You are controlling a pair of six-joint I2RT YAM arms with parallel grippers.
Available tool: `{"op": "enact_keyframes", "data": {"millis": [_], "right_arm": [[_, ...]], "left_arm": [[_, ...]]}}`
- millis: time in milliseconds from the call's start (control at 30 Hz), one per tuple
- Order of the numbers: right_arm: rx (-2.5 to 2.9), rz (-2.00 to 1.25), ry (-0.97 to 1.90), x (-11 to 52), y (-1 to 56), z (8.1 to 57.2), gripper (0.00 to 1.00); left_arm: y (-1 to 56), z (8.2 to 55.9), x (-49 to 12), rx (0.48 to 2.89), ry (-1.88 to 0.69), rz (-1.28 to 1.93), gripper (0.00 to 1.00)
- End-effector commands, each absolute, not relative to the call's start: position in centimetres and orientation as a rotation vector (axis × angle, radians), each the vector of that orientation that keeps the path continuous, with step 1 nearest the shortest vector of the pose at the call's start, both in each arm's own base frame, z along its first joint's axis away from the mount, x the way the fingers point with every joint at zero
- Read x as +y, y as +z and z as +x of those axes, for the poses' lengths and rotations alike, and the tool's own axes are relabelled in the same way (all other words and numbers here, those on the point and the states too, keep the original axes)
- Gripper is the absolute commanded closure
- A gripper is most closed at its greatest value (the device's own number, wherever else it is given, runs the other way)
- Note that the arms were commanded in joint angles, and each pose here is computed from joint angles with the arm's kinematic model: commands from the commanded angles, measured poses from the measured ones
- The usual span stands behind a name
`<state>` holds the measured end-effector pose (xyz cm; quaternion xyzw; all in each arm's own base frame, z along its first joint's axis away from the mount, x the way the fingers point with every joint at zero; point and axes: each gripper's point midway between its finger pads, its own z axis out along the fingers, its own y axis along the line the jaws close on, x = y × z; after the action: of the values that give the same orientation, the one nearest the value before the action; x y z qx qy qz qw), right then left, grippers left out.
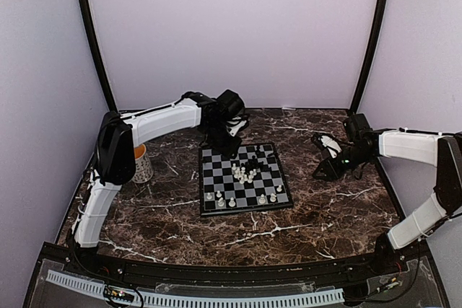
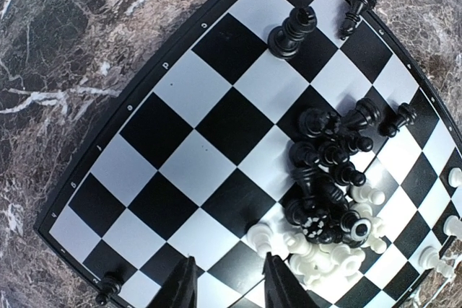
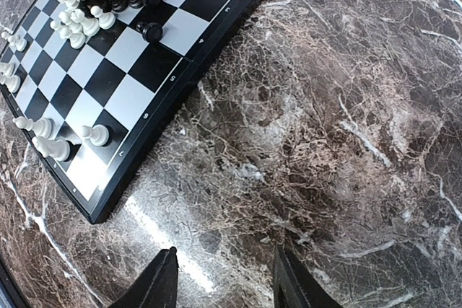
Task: Set up the chess pieces on the board
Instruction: Pick up the pawn from the chessboard.
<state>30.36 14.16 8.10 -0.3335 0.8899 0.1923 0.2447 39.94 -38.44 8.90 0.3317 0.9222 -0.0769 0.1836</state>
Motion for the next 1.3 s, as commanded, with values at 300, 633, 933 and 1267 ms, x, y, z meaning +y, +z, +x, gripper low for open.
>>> {"op": "enact_keyframes", "data": {"millis": [300,633,933,1267], "right_arm": [[2.420,-0.922,0.532,14.2,8.0,30.6,0.54],[2.421,-0.922,0.535,14.2,8.0,30.6,0.54],[2.418,-0.924,0.534,14.3,8.1,30.6,0.54],[2.415,-0.925,0.533,14.3,8.1,30.6,0.54]], "left_arm": [[7.1,38.6,-39.7,2.656,-0.334,0.953,0.70],[5.8,38.4,-39.3,2.690,-0.311,0.952,0.79],[6.4,38.4,-39.4,2.686,-0.309,0.964,0.93],[16.6,37.5,-41.9,2.471,-0.430,0.991,0.95]]}}
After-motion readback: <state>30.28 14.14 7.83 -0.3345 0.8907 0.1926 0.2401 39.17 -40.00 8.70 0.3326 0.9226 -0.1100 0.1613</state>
